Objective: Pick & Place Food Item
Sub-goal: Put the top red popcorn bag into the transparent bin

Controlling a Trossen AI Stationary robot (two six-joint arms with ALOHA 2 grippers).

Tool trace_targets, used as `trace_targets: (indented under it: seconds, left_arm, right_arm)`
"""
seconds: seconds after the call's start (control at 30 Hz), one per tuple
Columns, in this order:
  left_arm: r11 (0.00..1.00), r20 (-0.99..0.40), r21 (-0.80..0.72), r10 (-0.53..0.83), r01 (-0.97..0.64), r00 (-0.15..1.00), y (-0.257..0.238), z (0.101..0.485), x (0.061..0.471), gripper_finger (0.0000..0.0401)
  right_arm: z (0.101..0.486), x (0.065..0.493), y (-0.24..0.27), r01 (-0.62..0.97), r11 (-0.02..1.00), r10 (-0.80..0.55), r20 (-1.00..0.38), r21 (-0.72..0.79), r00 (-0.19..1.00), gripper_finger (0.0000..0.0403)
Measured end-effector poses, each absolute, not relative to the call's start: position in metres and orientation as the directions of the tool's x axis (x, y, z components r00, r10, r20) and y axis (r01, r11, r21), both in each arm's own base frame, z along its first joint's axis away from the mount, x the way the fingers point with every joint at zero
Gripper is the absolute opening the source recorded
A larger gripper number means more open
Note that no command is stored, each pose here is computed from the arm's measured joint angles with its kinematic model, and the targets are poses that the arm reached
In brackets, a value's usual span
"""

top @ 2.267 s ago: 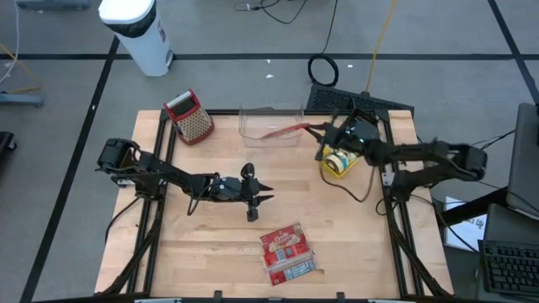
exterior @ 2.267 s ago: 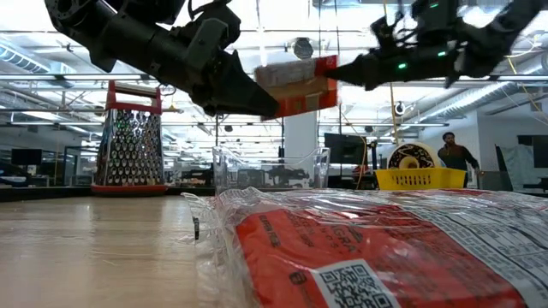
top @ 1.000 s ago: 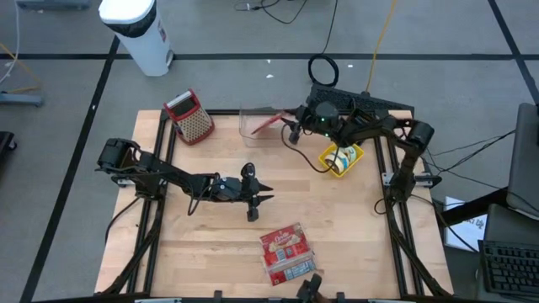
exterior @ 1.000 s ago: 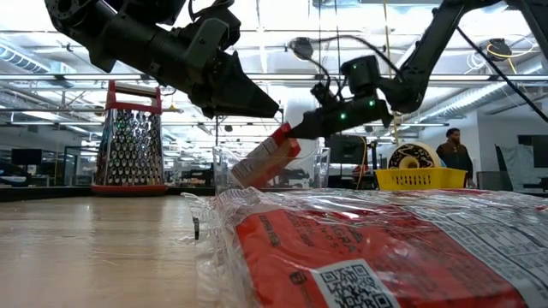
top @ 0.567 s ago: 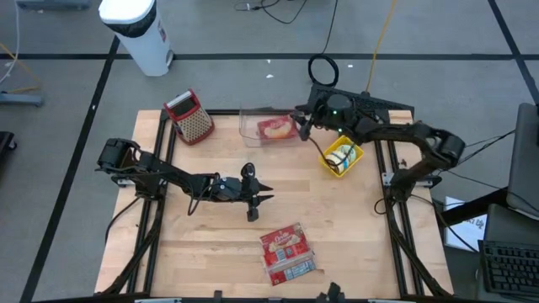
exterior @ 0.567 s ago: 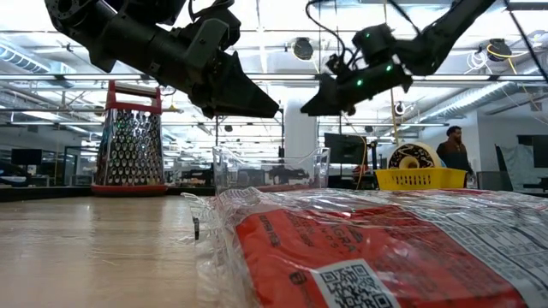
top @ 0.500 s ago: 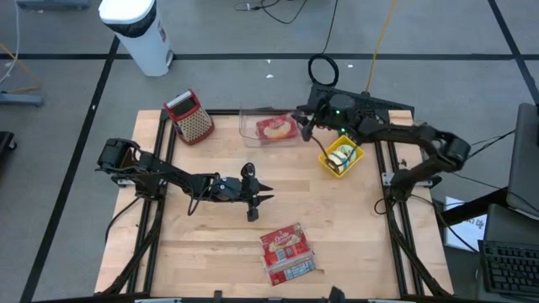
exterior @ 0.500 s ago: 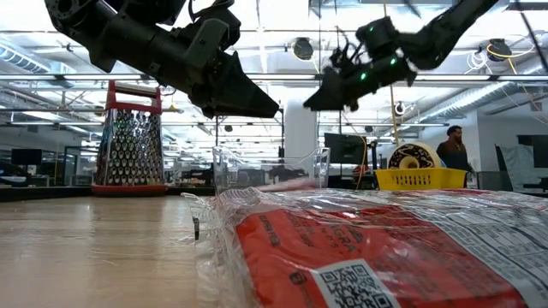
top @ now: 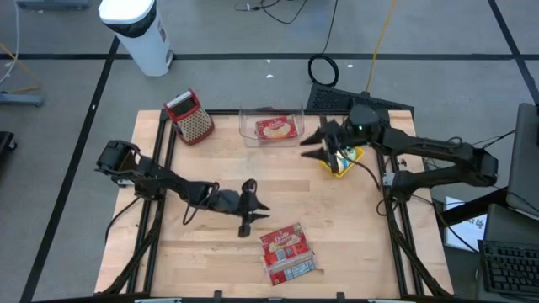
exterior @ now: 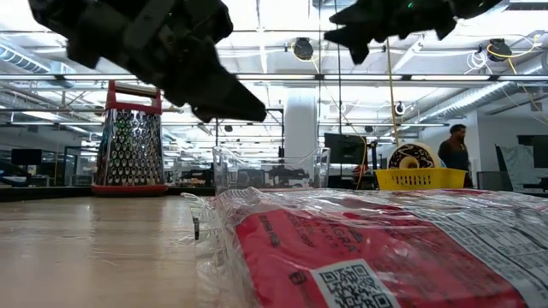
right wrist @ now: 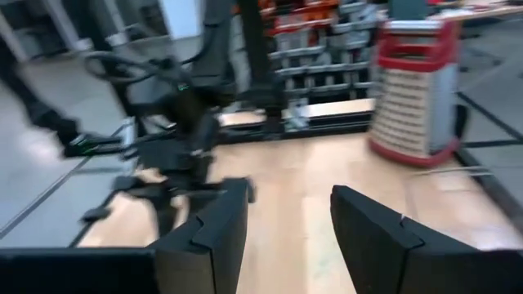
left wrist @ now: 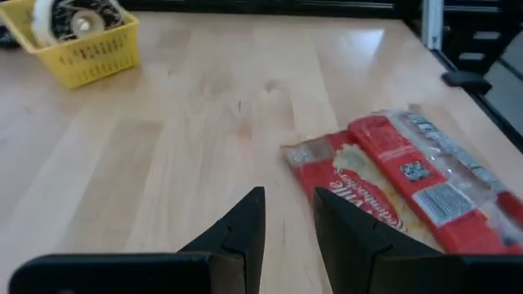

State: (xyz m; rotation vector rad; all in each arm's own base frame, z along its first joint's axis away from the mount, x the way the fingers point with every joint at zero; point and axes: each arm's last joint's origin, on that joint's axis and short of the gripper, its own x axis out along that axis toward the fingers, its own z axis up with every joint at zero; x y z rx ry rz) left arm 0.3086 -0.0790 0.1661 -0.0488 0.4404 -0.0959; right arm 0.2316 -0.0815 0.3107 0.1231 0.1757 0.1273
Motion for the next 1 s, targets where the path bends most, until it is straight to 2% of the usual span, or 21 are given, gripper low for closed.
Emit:
trace_targets:
  seconds: [0.17, 0.33, 0.47, 0.57, 0.8, 1.0]
  left_arm:
    - [0.988, -0.444, -0.151, -0.085, 0.019, 0.892, -0.097, 0.166, 0.304, 0.0116]
    - [0.961, -0.467, -0.275, -0.144, 0.011, 0.872, -0.110, 0.164, 0.304, 0.0172]
    - [0.958, -0.521, -0.276, -0.214, 0.074, 0.826, -0.123, 0.147, 0.306, 0.0217]
    - [0.960, -0.550, -0.269, -0.215, 0.074, 0.807, -0.130, 0.134, 0.311, 0.0237]
    - [0.964, -0.610, -0.265, -0.135, -0.040, 0.781, -0.129, 0.104, 0.327, 0.0246]
    - [0.957, -0.622, -0.290, -0.182, -0.007, 0.762, -0.137, 0.092, 0.339, 0.0246]
  right_arm:
    - [0.308, 0.232, -0.058, -0.206, 0.971, 0.225, -0.175, 0.120, 0.958, 0.0165]
    - [0.299, 0.234, -0.042, -0.266, 0.956, 0.286, -0.188, 0.125, 0.940, 0.0166]
    - [0.295, 0.235, -0.031, -0.311, 0.943, 0.329, -0.184, 0.121, 0.926, 0.0169]
    - [0.294, 0.236, -0.024, -0.342, 0.933, 0.357, -0.169, 0.110, 0.919, 0.0168]
    - [0.293, 0.237, -0.013, -0.392, 0.916, 0.401, -0.169, 0.087, 0.900, 0.0164]
    - [0.292, 0.237, -0.006, -0.415, 0.905, 0.425, -0.179, 0.092, 0.887, 0.0163]
